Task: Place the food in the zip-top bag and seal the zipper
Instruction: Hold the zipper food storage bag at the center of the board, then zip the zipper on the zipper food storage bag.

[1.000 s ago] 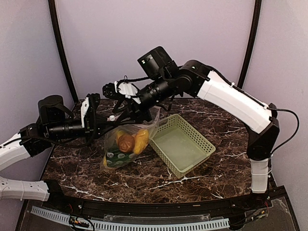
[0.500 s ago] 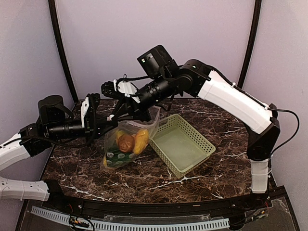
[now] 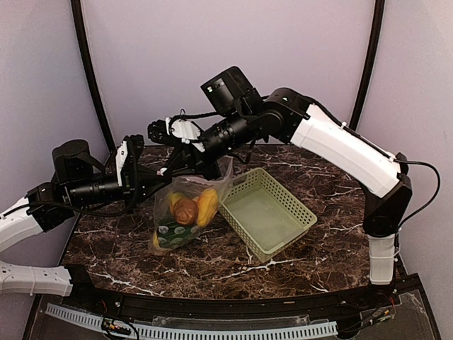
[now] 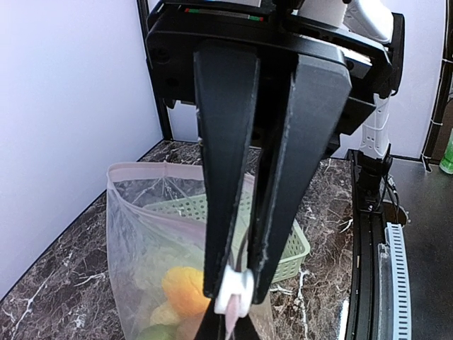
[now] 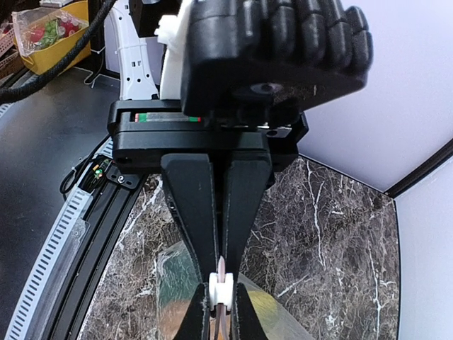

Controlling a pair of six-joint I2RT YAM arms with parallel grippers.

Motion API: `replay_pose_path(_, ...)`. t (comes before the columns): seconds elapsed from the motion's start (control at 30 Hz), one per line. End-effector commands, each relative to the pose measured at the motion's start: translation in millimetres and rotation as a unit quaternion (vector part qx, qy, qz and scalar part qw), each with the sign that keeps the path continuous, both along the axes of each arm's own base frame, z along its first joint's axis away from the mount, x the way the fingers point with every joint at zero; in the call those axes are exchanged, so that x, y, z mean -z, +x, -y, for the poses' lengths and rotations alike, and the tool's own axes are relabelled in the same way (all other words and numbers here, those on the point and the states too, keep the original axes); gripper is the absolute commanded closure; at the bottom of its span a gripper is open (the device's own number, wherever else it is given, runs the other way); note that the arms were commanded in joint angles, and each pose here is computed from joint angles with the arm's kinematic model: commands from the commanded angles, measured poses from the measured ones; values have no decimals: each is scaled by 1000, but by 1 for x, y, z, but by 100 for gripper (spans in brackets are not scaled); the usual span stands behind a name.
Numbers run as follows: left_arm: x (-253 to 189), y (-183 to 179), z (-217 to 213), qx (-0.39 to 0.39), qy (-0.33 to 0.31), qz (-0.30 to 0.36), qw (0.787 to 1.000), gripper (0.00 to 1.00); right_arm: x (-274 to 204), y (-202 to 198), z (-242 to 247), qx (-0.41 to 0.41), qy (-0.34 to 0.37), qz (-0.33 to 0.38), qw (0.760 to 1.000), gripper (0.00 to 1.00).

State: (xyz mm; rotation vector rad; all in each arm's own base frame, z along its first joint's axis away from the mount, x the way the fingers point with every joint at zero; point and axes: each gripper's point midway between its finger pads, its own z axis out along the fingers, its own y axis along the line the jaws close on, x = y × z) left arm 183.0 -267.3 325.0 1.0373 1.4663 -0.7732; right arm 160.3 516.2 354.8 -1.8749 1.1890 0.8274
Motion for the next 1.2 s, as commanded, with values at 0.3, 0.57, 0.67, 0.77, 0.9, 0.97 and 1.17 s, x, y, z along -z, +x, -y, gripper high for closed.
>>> replay_pose_path(0.3, -7, 9, -19, -60, -14, 34, 998, 99, 25, 38, 7, 56, -33, 26, 998, 100)
replay_pose_path(0.57, 1, 14, -35, -101, 4, 49, 994, 99, 44, 89, 44, 111, -62, 16, 992, 100)
replay_pose_path(0.67, 5, 17, -39, -112, 13, 51, 992, 99, 48, 101, 60, 128, -70, 13, 989, 100)
replay_pose_path(0.77, 9, 20, -41, -122, 22, 51, 991, 99, 51, 108, 75, 142, -78, 8, 987, 100)
replay_pose_path(0.9, 13, 23, -42, -130, 29, 52, 990, 99, 53, 118, 97, 160, -85, 6, 983, 100)
replay_pose_path(0.97, 13, 24, -43, -134, 29, 54, 989, 99, 54, 124, 107, 171, -88, 7, 981, 100)
replay_pose_path(1.17, 9, 25, -45, -140, 29, 62, 988, 99, 51, 135, 131, 192, -95, 19, 977, 100)
